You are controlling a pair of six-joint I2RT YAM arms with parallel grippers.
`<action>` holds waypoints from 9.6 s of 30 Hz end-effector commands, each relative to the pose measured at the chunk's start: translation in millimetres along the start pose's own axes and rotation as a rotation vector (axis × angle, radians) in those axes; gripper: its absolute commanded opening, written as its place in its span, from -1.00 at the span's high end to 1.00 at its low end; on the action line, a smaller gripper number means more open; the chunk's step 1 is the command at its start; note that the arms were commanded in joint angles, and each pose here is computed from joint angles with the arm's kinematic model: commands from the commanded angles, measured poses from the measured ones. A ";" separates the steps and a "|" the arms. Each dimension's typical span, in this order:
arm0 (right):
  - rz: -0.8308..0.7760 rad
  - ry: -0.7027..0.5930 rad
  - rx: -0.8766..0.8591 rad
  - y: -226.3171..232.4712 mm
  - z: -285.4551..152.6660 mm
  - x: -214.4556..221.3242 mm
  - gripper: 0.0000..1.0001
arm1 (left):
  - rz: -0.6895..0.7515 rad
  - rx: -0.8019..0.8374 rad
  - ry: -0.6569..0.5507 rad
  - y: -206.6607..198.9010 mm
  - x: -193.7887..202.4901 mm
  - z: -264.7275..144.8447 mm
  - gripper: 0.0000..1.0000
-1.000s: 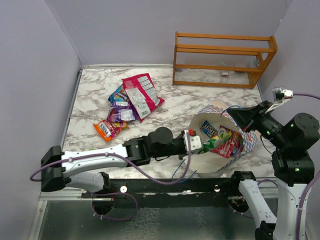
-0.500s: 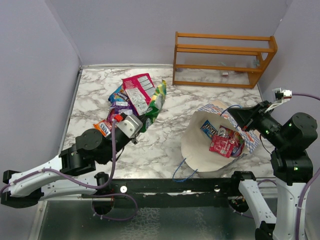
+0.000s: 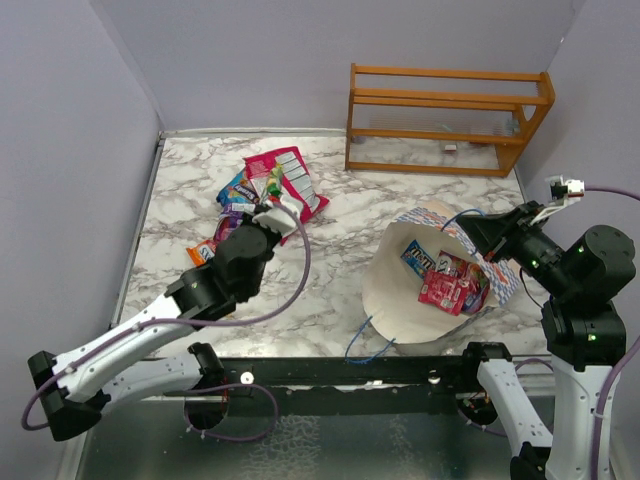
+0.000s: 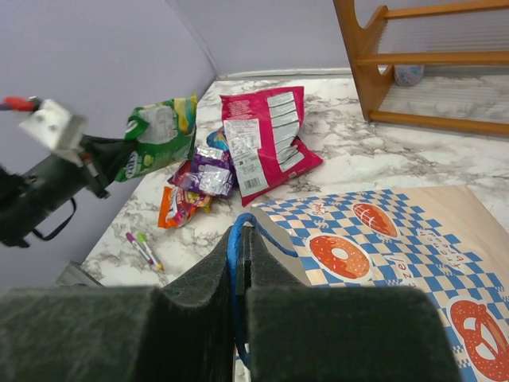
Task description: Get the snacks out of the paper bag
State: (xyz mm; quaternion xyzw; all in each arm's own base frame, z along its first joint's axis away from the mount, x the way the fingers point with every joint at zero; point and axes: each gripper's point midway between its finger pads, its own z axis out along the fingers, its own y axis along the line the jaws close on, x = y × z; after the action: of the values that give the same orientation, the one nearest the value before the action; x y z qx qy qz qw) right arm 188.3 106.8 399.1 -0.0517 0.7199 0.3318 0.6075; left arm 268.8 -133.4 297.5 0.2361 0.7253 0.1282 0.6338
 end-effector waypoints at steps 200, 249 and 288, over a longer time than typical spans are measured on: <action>-0.172 -0.042 -0.125 30.7 -18.0 -8.7 0.97 | 0.105 0.889 0.010 -452.9 30.7 58.8 0.61; -0.236 -0.044 -0.184 33.4 -18.8 4.0 0.97 | 0.110 0.915 -0.066 -431.6 -2.3 69.4 0.55; -0.142 -0.073 0.019 -9.3 -9.1 9.6 0.97 | -0.193 0.257 -0.142 -62.2 -9.2 -73.1 1.00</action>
State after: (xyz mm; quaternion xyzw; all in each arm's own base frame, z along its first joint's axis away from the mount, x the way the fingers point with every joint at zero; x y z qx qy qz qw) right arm 181.7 100.5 381.6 -0.0898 0.7055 0.2887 0.6410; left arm 134.4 -269.0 290.1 0.3821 0.6519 -0.2514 0.6048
